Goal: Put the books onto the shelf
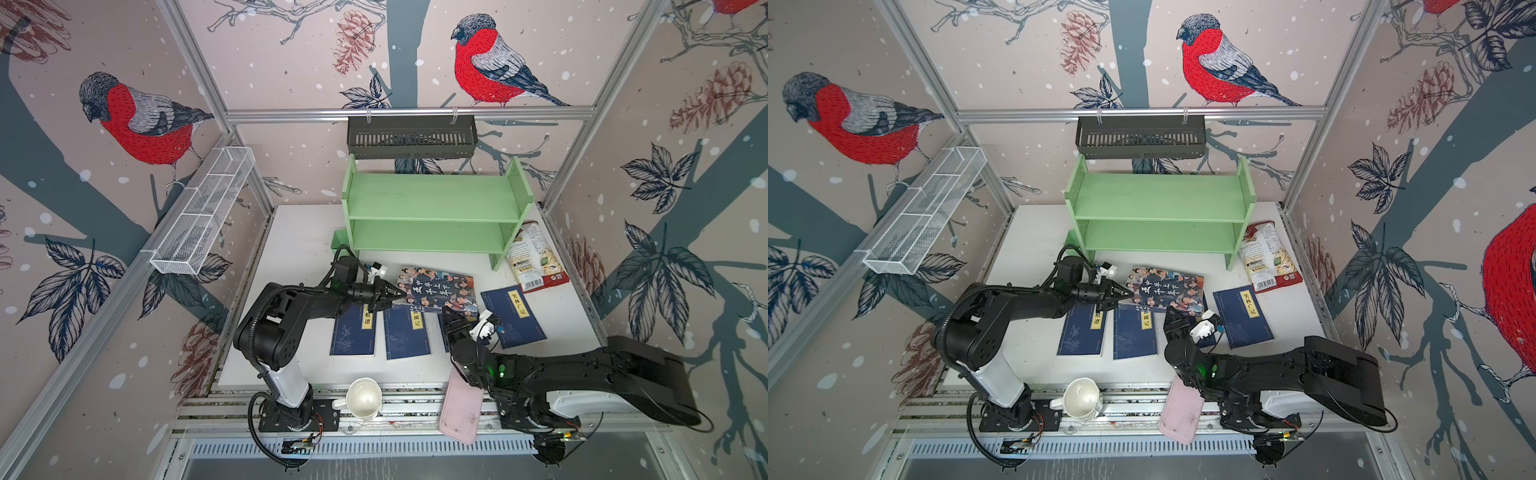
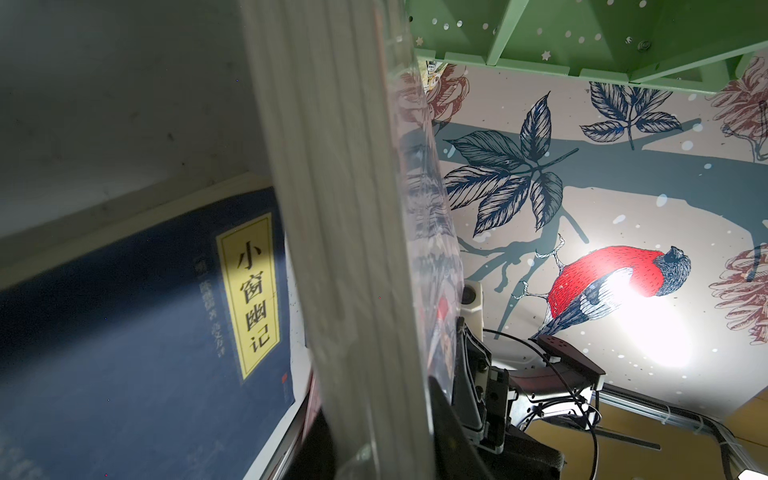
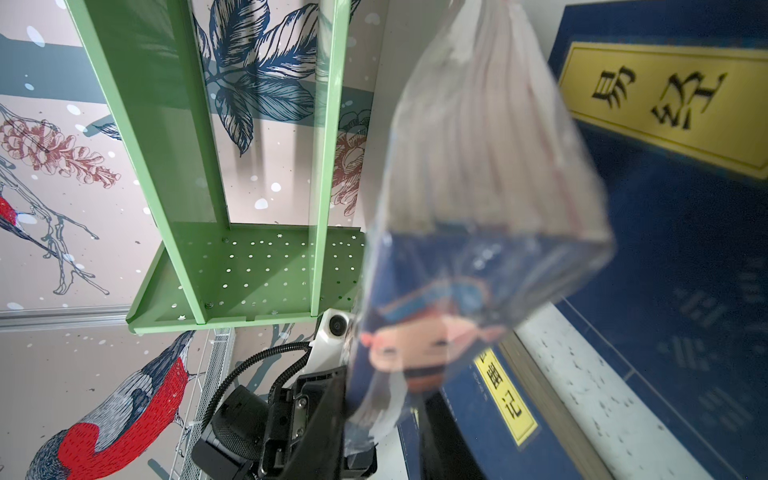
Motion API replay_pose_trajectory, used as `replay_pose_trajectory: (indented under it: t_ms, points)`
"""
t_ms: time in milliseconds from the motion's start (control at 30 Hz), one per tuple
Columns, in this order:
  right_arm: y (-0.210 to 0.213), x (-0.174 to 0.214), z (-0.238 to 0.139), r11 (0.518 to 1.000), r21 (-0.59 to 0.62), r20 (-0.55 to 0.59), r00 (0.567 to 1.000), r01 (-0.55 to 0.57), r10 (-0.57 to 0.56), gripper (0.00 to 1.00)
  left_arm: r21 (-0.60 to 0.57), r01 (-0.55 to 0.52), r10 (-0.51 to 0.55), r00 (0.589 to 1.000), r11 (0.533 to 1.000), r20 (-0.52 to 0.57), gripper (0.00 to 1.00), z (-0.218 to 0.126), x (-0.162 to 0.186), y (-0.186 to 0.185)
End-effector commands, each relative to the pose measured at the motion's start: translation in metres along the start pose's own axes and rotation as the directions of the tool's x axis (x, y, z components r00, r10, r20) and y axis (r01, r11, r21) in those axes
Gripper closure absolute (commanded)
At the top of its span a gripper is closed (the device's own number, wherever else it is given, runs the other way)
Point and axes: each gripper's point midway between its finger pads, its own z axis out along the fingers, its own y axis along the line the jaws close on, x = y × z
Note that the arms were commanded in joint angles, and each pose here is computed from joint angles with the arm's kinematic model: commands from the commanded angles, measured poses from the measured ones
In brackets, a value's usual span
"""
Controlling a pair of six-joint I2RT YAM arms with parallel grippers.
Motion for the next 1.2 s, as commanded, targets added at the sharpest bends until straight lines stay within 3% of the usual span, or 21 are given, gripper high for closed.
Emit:
replay_pose_trajectory:
  t_ms: [0,100,300,600,1167]
  points:
    - [0.002,0.014,-0.001,1.0,-0.002,-0.067,0.998,0.015,-0.015,0.86,0.075,-0.1,0.106,0.991,0.992,-0.079,0.94,0.0,0.015,-0.018]
    - [-0.002,0.014,-0.001,1.0,0.007,-0.063,0.998,0.016,-0.015,0.74,0.078,-0.104,0.11,0.991,0.991,-0.075,1.0,-0.002,0.016,-0.021]
    - [-0.008,0.012,0.002,1.0,0.021,-0.046,0.999,0.017,-0.016,0.58,0.114,-0.13,0.138,0.988,0.985,-0.07,1.0,-0.006,0.021,-0.034]
    - [-0.01,0.007,0.004,1.0,0.023,-0.011,1.0,0.001,-0.001,0.46,0.16,-0.172,0.185,0.98,0.972,-0.071,1.0,-0.011,0.029,-0.048]
    - [0.008,-0.008,0.004,0.999,-0.038,0.043,0.998,-0.035,0.036,0.44,0.178,-0.255,0.27,0.961,0.95,-0.066,1.0,-0.016,0.042,-0.055]
